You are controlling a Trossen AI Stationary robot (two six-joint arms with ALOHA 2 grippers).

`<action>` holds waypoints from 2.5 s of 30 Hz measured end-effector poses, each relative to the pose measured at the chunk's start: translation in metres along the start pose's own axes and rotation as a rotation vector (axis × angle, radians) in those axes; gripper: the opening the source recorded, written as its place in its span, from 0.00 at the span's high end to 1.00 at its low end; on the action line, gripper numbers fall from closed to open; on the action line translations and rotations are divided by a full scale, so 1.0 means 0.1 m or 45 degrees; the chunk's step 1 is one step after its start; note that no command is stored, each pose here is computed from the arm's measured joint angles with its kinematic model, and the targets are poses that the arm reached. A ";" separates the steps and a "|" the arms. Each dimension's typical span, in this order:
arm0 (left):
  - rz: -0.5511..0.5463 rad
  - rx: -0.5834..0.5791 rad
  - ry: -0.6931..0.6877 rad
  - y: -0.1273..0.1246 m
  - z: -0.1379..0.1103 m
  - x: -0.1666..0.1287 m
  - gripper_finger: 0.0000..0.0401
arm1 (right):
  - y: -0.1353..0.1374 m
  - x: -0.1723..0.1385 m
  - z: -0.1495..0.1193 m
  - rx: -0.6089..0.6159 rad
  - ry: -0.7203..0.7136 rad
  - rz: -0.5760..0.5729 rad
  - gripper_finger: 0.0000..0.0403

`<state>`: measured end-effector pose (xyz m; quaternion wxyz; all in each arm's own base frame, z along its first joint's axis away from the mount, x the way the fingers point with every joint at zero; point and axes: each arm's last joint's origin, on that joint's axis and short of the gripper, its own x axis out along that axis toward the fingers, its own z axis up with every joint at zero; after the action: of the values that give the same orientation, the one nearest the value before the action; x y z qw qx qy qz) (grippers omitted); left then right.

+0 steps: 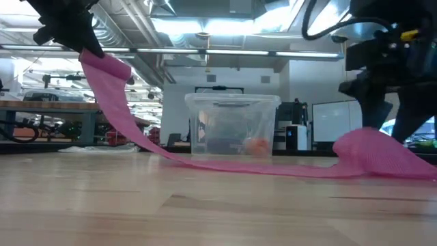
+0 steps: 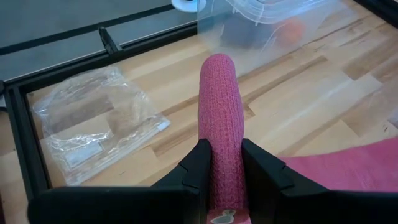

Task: Roll bandage
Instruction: Roll the pink bandage

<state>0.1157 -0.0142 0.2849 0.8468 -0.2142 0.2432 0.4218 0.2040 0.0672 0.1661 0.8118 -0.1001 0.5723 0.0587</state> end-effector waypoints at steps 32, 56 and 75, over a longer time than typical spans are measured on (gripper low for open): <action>0.000 0.000 0.002 0.00 0.00 0.00 0.85 | 0.16 -0.30 -0.02 0.624 0.237 0.920 0.92; 0.287 0.072 -0.154 0.16 -0.10 0.23 0.85 | -0.22 -0.21 0.07 0.205 -0.177 -0.072 0.56; 0.443 0.065 -0.235 0.23 -0.03 0.31 0.85 | -0.17 -0.22 0.13 0.144 -0.234 0.142 0.56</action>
<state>0.1125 0.0161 0.2602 0.7849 -0.1076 0.2084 0.5735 0.2118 0.0537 0.1923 0.8606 -0.0162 0.5027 0.0803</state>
